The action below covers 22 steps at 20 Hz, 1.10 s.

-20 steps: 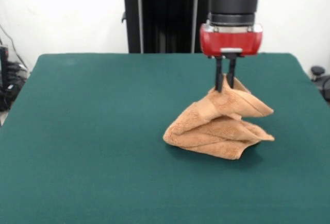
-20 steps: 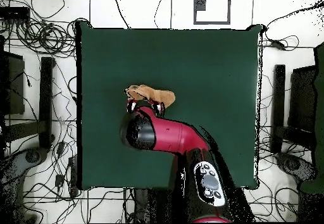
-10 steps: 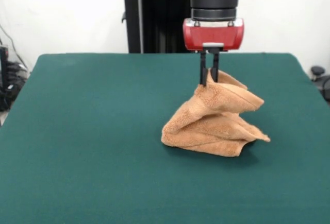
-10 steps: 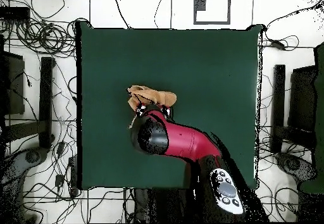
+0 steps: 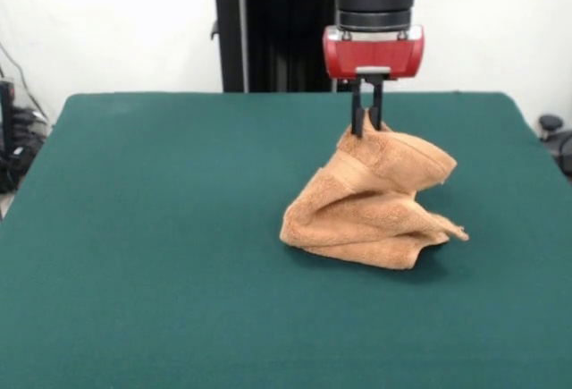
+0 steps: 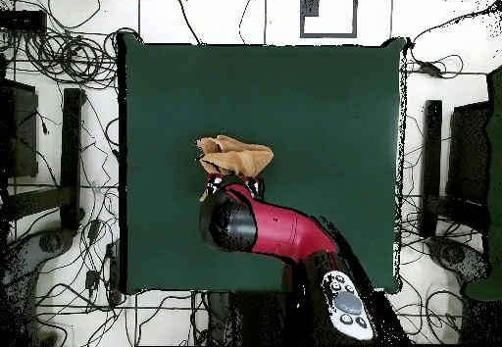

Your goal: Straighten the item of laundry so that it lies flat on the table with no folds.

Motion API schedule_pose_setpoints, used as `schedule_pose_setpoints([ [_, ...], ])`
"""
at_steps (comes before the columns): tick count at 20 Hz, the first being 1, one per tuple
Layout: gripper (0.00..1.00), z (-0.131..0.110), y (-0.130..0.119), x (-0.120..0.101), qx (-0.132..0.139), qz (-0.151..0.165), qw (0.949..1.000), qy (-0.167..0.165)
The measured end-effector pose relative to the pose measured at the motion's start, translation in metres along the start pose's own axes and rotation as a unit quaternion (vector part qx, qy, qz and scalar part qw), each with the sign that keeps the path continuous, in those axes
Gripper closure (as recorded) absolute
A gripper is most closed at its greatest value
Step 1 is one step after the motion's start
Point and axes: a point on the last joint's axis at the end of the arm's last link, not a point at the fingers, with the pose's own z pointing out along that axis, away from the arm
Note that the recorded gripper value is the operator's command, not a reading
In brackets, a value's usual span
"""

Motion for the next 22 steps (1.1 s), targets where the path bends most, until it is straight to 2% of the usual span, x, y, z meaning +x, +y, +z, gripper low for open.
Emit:
schedule_pose_setpoints([
  [10,1.00,-0.001,-0.013,0.014,-0.004,-0.001,0.9999,0.012],
  [16,1.00,-0.004,-0.024,0.005,-0.012,0.005,0.9999,0.005],
  [22,1.00,-0.005,-0.049,-0.004,-0.019,0.017,0.9997,-0.003],
])
